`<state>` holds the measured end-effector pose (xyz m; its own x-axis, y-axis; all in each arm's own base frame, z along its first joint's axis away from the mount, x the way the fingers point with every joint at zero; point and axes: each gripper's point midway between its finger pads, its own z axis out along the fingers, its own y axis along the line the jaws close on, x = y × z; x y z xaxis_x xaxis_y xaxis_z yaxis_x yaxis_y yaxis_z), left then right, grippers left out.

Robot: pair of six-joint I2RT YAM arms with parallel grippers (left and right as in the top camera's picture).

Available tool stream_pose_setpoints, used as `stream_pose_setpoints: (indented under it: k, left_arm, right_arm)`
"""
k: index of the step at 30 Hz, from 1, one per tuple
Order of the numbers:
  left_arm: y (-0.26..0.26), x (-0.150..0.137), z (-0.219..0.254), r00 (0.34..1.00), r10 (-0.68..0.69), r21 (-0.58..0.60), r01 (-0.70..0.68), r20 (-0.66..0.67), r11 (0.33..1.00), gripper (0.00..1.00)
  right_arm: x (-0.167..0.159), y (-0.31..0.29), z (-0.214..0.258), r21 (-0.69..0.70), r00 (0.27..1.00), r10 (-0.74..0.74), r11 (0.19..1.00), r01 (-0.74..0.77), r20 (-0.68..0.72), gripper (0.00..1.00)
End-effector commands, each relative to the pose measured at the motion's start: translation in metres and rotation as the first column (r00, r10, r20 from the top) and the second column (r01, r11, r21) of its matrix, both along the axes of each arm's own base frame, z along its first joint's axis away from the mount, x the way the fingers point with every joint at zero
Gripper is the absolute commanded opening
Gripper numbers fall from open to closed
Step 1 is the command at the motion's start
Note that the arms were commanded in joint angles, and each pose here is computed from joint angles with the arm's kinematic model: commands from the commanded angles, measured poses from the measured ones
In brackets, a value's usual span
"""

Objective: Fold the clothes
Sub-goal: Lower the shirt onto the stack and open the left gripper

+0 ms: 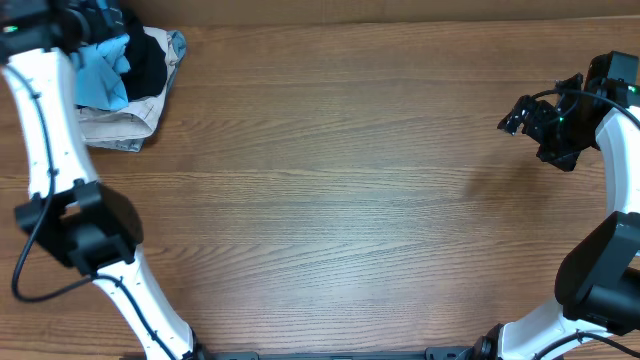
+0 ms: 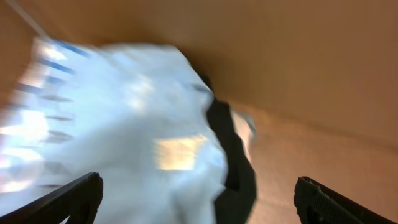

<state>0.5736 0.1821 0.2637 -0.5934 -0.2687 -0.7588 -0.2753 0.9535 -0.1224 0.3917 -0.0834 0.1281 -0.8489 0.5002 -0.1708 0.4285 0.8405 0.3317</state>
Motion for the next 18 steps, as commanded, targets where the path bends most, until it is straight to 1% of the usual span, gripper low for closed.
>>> stream_pose_setpoints:
  k: [1, 5, 8, 11, 14, 18]
  left_arm:
    - [0.012, -0.004, 0.018, 0.998, 0.047, 0.007, -0.047, 0.041, 0.999, 1.00]
    - [0.037, 0.004, -0.010, 0.995, 0.099, 0.033, -0.099, 0.013, 0.995, 1.00]
    - [0.046, 0.017, -0.041, 0.997, 0.075, 0.063, -0.073, -0.015, 0.995, 1.00]
    - [0.050, 0.028, -0.086, 0.996, 0.056, 0.066, -0.051, -0.071, 0.997, 1.00]
    - [0.046, 0.031, -0.139, 0.987, 0.043, 0.030, -0.038, -0.155, 0.999, 1.00]
    - [0.024, 0.028, -0.215, 0.960, -0.016, -0.058, 0.000, -0.280, 0.998, 1.00]
  right_arm:
    - [0.003, 0.002, 0.006, -0.002, 1.000, 0.005, 1.000, -0.005, 0.023, 1.00]
    - [0.003, 0.002, 0.006, -0.001, 1.000, 0.005, 1.000, -0.005, 0.021, 1.00]
    - [0.002, 0.002, 0.006, -0.001, 1.000, 0.005, 1.000, -0.005, 0.020, 1.00]
    - [0.002, 0.002, 0.006, 0.000, 1.000, 0.005, 1.000, -0.005, 0.019, 1.00]
    - [0.002, 0.002, 0.006, 0.000, 1.000, 0.005, 1.000, -0.005, 0.019, 1.00]
    - [0.002, 0.002, 0.006, 0.000, 1.000, 0.005, 1.000, -0.005, 0.019, 1.00]
